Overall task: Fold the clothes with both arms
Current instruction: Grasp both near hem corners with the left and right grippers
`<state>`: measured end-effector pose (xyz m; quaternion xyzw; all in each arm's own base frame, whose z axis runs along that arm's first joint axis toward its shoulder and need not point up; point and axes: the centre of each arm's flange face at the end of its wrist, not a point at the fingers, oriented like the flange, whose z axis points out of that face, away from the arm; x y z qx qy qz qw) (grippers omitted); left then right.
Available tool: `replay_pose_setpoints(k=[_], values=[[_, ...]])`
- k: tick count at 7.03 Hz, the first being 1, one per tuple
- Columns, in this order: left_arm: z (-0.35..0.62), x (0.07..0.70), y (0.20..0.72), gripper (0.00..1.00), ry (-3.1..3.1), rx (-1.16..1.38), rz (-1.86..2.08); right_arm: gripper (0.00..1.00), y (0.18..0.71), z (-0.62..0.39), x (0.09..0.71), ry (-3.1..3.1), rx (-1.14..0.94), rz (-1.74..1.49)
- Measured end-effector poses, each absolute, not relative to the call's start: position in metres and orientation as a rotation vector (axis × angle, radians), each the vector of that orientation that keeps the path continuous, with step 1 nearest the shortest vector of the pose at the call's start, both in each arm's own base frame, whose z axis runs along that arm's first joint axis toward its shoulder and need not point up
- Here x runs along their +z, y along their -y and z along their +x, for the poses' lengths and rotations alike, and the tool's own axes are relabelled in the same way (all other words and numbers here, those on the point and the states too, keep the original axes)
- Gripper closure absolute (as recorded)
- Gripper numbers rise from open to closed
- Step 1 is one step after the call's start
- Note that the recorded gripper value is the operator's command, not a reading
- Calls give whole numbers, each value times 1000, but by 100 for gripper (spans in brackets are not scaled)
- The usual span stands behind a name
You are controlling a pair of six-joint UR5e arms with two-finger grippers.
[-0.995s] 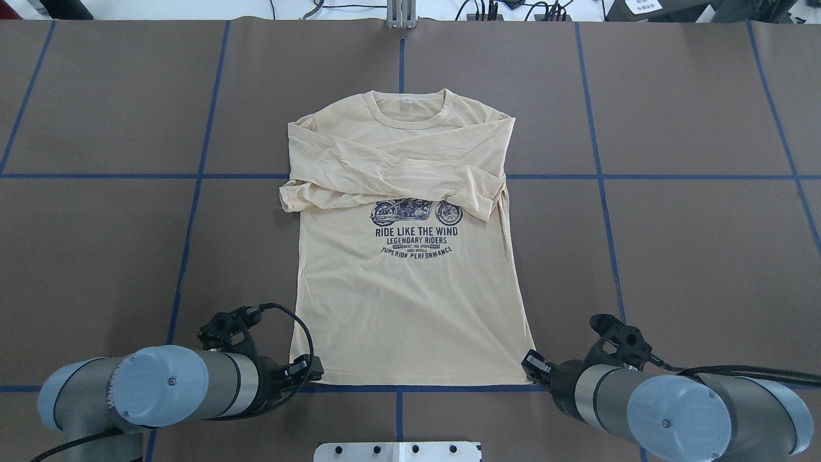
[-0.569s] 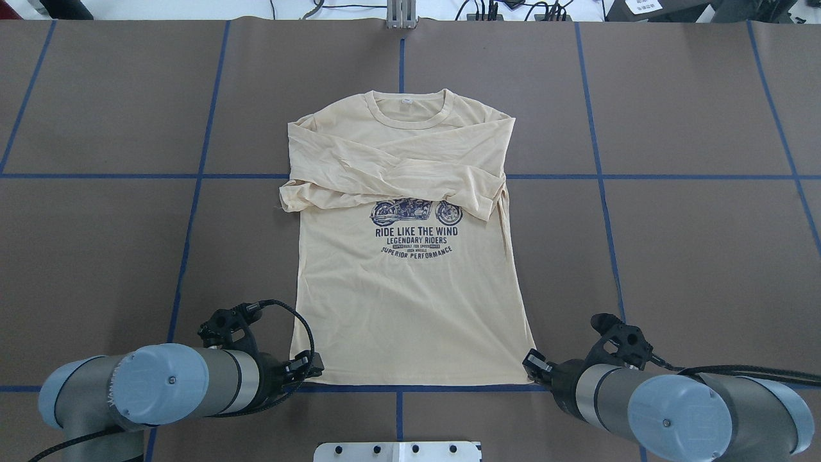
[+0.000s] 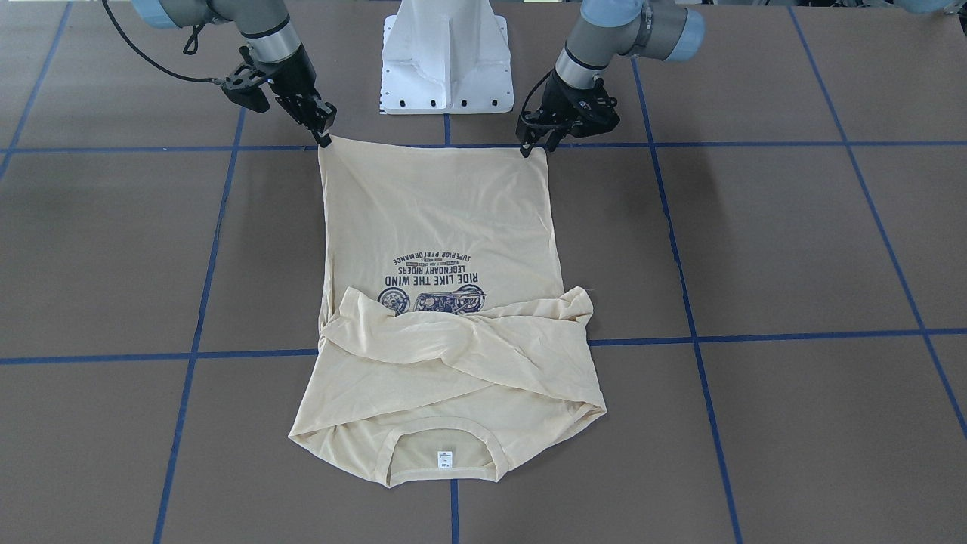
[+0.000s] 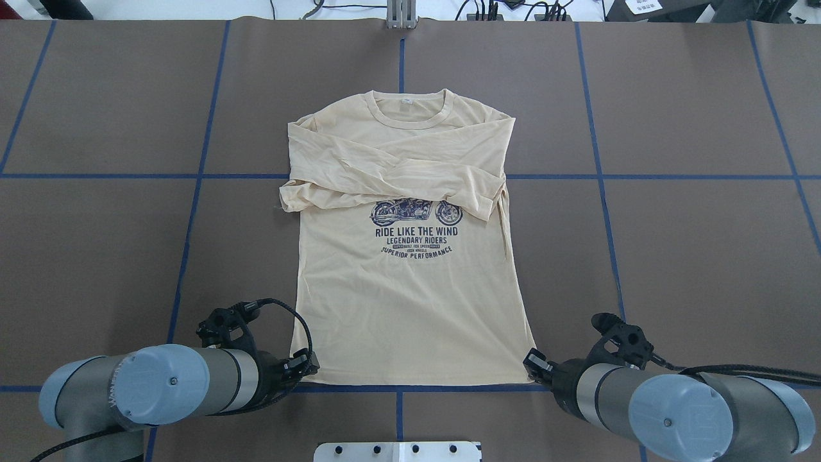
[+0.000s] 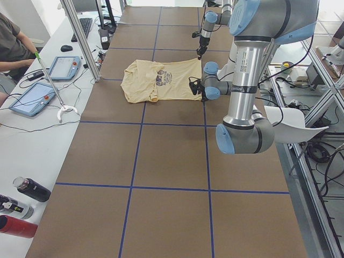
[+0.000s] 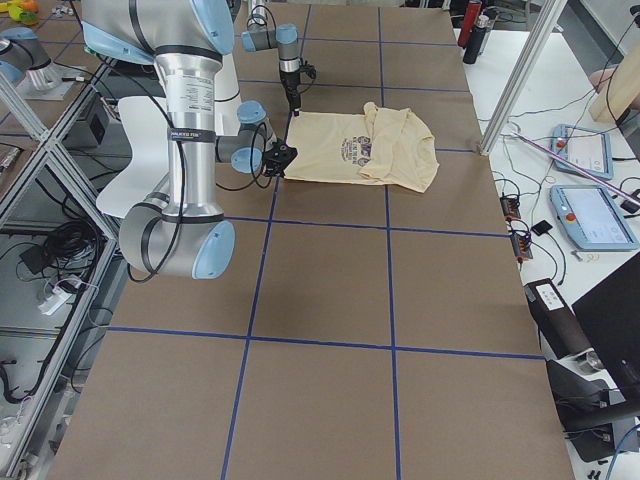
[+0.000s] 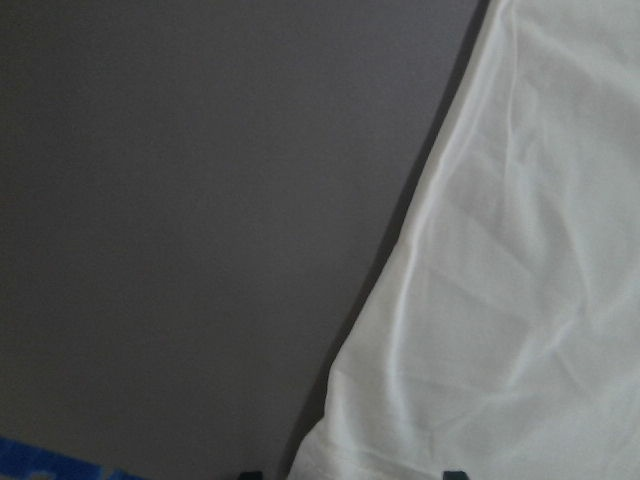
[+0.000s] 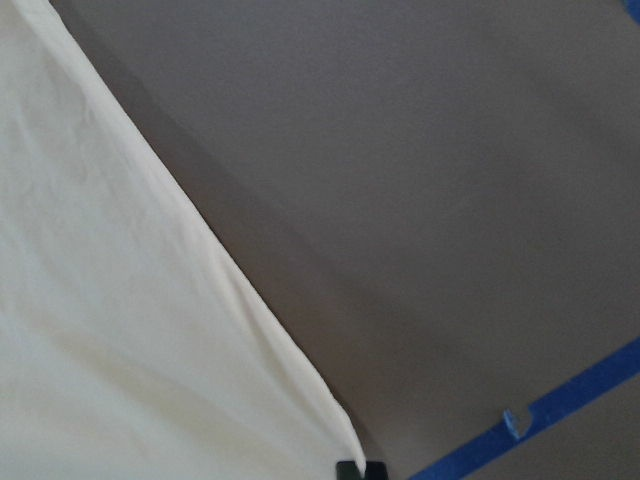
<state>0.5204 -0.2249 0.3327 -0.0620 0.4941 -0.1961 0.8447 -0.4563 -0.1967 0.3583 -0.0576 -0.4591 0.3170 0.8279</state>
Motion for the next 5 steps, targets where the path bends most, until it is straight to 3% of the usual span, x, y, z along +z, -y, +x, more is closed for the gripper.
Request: replay_pose_setpoints(k=[1, 5], values=[[521, 333, 225, 100, -1042, -416, -133, 96, 197, -456, 358, 975, 673, -122], [505, 333, 229, 100, -1040, -470, -117, 96, 197, -456, 358, 975, 674, -122]])
